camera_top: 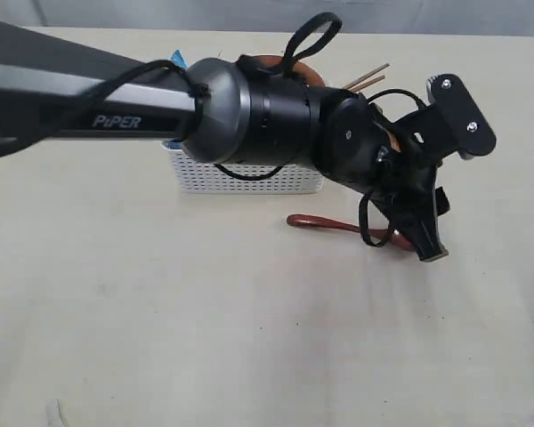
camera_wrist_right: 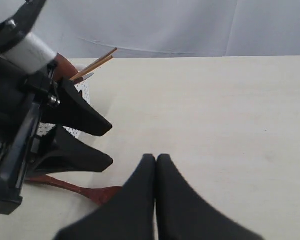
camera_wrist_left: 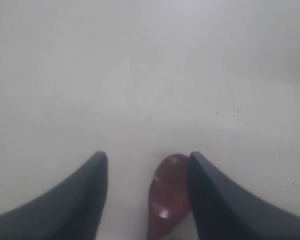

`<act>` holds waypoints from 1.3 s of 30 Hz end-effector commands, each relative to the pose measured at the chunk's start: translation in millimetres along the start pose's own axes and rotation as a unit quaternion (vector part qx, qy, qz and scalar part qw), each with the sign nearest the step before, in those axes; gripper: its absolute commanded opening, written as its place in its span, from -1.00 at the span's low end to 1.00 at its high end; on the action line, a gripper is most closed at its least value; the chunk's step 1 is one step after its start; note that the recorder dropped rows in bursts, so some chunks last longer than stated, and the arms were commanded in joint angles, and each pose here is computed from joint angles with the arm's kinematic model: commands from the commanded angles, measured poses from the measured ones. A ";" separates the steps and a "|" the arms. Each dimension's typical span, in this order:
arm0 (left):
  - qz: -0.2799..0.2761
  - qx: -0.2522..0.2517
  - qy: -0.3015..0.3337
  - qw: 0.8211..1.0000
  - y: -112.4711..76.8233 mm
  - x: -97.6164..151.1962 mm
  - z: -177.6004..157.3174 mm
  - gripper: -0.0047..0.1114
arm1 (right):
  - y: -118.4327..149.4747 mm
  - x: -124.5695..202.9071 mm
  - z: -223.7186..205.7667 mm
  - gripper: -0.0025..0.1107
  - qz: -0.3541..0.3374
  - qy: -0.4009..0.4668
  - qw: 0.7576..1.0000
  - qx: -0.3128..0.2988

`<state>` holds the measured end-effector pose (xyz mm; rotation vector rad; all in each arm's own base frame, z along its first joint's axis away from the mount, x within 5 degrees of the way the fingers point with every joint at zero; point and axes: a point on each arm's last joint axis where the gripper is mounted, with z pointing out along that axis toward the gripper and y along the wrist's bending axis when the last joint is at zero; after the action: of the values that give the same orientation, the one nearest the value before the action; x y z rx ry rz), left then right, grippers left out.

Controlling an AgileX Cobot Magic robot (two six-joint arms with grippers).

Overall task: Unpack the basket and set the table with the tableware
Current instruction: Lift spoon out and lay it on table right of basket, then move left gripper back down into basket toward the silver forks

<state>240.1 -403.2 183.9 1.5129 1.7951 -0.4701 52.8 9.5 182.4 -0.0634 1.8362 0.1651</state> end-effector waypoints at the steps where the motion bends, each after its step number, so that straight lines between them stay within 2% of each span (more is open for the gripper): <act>1: -0.044 -0.006 -0.013 0.999 20.5 -22.4 -40.3 -0.11 | -0.5 -0.2 -0.1 -0.96 -0.004 -0.005 1.000 0.003; 4: -0.068 -0.022 0.051 0.996 53.5 -20.9 -61.4 -0.13 | -0.5 -0.2 -0.1 -0.96 -0.004 -0.005 1.000 0.003; 8: -0.095 -0.075 0.157 0.980 94.7 -12.5 -89.1 -0.13 | -0.5 -0.2 -0.1 -0.96 -0.004 -0.005 1.000 0.003; 11: -0.114 -0.078 0.189 0.972 111.3 -5.5 -101.8 -0.13 | -0.4 -0.2 -0.1 -0.96 -0.003 -0.005 1.000 0.003; 16: -0.096 -0.076 0.212 0.970 128.3 11.0 -100.9 -0.13 | -0.4 -0.2 -0.1 -0.96 -0.003 -0.005 1.000 0.003; 24: -0.049 -0.080 0.210 0.973 135.2 17.0 -91.1 -0.13 | -0.4 -0.2 -0.1 -0.96 -0.003 -0.005 1.000 0.003; 29: -0.067 -0.092 0.211 0.971 136.6 17.8 -91.1 -0.13 | -0.4 -0.2 -0.1 -0.96 -0.003 -0.005 1.000 0.003; 34: -0.022 -0.097 0.217 0.971 139.2 18.2 -91.7 -0.13 | -0.4 -0.2 -0.1 -0.96 -0.003 -0.005 1.000 0.003; 38: -0.033 -0.084 0.210 0.974 136.6 17.5 -90.1 -0.13 | -0.4 -0.2 -0.1 -0.96 -0.003 -0.005 1.000 0.003; 39: -0.021 -0.077 0.209 0.975 135.9 17.6 -89.1 -0.13 | -0.4 -0.2 -0.1 -0.96 -0.003 -0.005 1.000 0.003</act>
<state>343.3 -295.5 254.2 1.5162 2.1572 0.0036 52.8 9.5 182.4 -0.0634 1.8362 0.1651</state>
